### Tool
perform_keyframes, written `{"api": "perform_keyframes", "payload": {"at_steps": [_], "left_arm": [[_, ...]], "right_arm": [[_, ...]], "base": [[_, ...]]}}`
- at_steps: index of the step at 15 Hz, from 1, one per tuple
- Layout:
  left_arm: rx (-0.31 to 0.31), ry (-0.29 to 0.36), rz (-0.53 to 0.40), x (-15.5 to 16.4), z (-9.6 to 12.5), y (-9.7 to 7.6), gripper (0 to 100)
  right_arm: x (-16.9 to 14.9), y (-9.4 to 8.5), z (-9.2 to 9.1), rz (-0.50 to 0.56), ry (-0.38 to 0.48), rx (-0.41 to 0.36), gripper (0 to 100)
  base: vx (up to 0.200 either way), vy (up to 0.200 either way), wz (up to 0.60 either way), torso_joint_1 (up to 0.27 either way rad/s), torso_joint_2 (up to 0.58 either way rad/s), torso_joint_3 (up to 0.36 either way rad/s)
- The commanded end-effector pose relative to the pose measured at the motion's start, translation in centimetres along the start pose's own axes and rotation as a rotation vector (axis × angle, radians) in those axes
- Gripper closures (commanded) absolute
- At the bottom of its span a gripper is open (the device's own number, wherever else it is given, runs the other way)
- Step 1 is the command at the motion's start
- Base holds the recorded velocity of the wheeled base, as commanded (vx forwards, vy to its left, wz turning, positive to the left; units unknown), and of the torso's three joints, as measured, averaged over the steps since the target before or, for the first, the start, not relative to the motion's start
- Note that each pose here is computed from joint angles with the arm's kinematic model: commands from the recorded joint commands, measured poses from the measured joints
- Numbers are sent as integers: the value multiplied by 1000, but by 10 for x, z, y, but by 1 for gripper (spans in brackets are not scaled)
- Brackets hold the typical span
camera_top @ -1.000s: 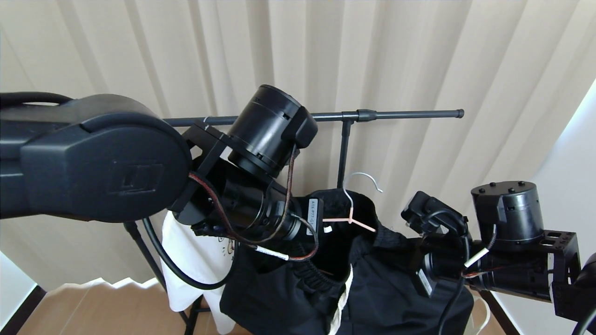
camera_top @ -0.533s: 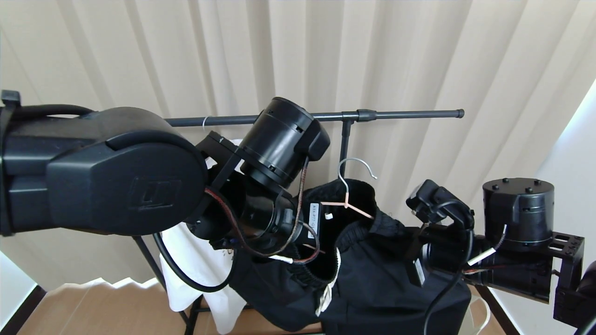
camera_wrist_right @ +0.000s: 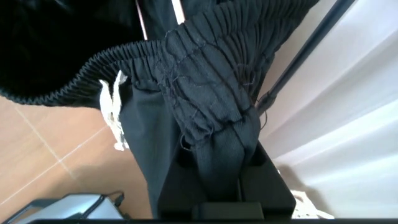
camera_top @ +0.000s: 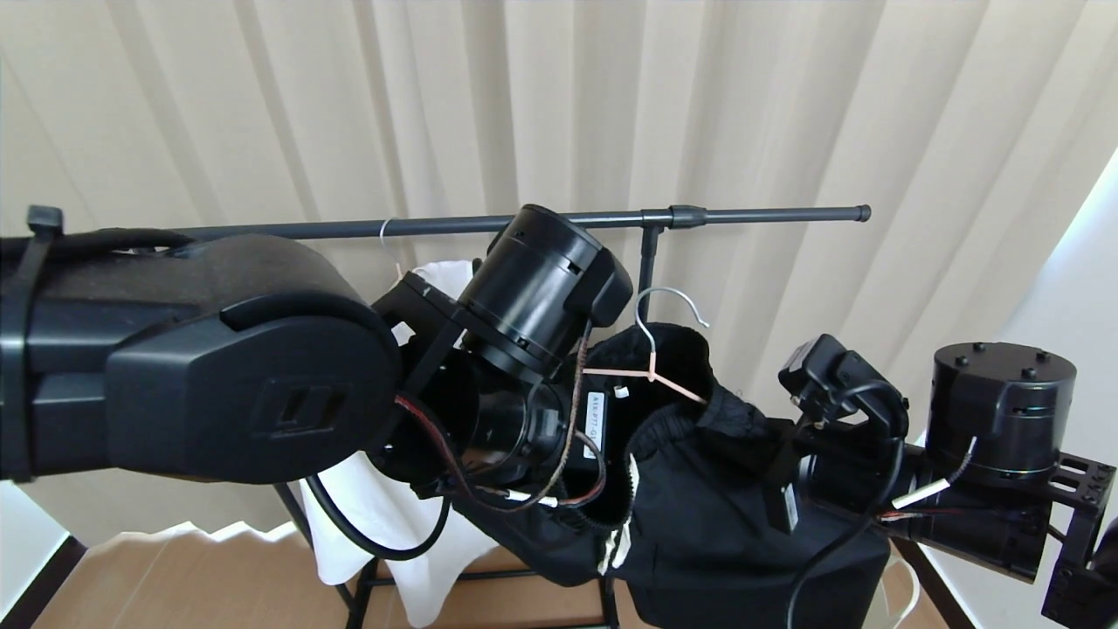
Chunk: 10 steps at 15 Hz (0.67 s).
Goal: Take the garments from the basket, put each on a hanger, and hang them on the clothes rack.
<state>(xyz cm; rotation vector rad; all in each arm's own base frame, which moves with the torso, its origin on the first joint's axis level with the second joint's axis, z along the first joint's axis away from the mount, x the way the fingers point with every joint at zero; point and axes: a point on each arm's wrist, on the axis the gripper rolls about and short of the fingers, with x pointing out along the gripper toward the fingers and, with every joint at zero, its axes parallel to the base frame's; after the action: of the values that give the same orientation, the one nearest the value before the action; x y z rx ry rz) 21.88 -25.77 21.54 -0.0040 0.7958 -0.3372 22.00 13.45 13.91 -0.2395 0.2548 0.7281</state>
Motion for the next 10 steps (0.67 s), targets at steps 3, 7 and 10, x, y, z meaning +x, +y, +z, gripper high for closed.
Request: {"api": "perform_keyframes", "payload": {"at_steps": [3,7,10], "left_arm": [[10,-6,5,3,-6,-3,100],[10,-39,27,5,-7,-5,100],[18,-41,21,4,-9,-8,100]], "right_arm": [[-1,1,0,-3,-33,-7,100],[-2,7,2,11,-61,-17,100],[-5,11,3,20,-96,-28,100]], "base": [[0,0,0,0,0,0],[0,0,0,0,0,0],[0,0,0,0,0,0]]}}
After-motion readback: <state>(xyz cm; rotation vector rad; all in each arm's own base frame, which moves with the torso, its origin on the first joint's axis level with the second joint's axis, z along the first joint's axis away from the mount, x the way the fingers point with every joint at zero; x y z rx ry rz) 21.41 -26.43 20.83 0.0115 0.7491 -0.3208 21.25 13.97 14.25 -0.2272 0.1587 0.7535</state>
